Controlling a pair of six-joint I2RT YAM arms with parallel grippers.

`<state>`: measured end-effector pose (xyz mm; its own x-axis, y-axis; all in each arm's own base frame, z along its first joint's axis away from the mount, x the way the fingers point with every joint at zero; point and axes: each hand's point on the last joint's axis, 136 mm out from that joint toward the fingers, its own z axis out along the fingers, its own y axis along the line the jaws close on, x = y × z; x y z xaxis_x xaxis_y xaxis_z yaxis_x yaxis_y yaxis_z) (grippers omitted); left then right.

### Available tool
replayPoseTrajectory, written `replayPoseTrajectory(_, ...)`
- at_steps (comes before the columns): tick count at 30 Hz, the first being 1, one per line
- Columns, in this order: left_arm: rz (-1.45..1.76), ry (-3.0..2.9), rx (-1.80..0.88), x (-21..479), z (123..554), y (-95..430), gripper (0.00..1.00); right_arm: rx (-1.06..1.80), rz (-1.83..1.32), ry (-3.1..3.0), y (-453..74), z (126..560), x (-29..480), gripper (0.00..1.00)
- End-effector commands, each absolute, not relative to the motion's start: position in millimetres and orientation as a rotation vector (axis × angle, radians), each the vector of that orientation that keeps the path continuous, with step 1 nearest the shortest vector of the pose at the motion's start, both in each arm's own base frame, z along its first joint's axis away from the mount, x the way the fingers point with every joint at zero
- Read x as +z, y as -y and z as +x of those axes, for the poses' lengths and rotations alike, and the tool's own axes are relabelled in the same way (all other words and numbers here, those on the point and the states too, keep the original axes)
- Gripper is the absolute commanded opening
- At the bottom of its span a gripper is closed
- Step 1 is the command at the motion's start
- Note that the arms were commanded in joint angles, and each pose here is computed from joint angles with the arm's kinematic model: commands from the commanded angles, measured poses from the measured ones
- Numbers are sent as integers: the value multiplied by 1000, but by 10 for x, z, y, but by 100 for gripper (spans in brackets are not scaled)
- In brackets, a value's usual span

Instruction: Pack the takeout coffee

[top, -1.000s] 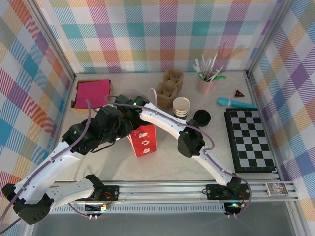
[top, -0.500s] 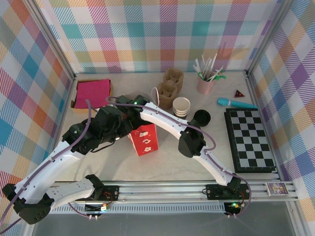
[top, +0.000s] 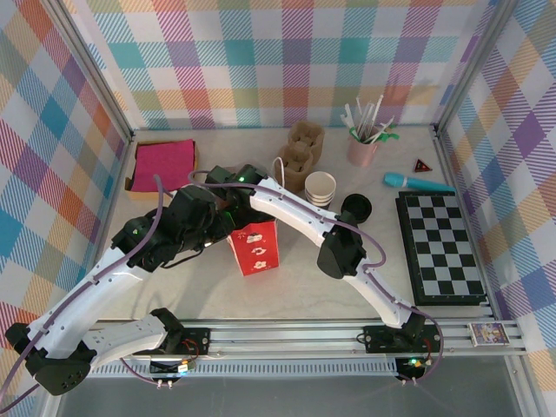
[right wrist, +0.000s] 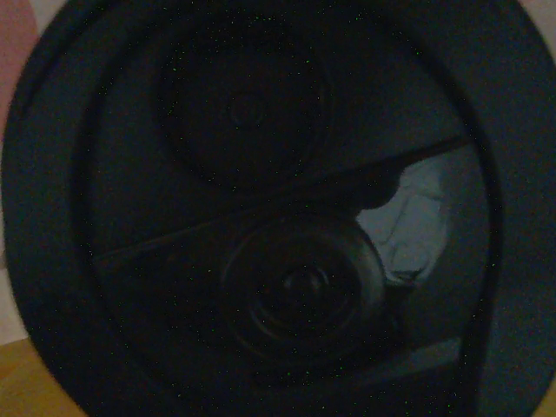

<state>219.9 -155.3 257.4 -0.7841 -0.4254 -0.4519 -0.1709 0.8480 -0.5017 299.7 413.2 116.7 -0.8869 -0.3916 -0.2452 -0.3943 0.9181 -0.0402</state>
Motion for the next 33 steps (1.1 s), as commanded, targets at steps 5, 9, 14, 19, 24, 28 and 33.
replayPoseTrajectory(5,-432,-2472,-535,2527,2198,1471,32,65,-548,-2817,-4054,2936,1523,99)
replayPoseTrajectory(9,-431,-2477,-529,2505,2201,1471,32,58,-540,-2815,-4024,2930,1565,99)
replayPoseTrajectory(14,-431,-2479,-528,2501,2205,1469,32,67,-530,-2803,-4008,2929,1640,99)
replayPoseTrajectory(19,-434,-2478,-525,2491,2204,1462,32,78,-530,-2788,-4006,2931,1708,100)
replayPoseTrajectory(24,-434,-2477,-527,2493,2218,1472,32,94,-524,-2777,-4008,2932,1773,99)
replayPoseTrajectory(28,-431,-2480,-525,2487,2229,1484,33,101,-518,-2770,-3991,2933,1826,99)
replayPoseTrajectory(33,-432,-2475,-532,2502,2248,1496,36,113,-515,-2760,-3979,2927,1896,99)
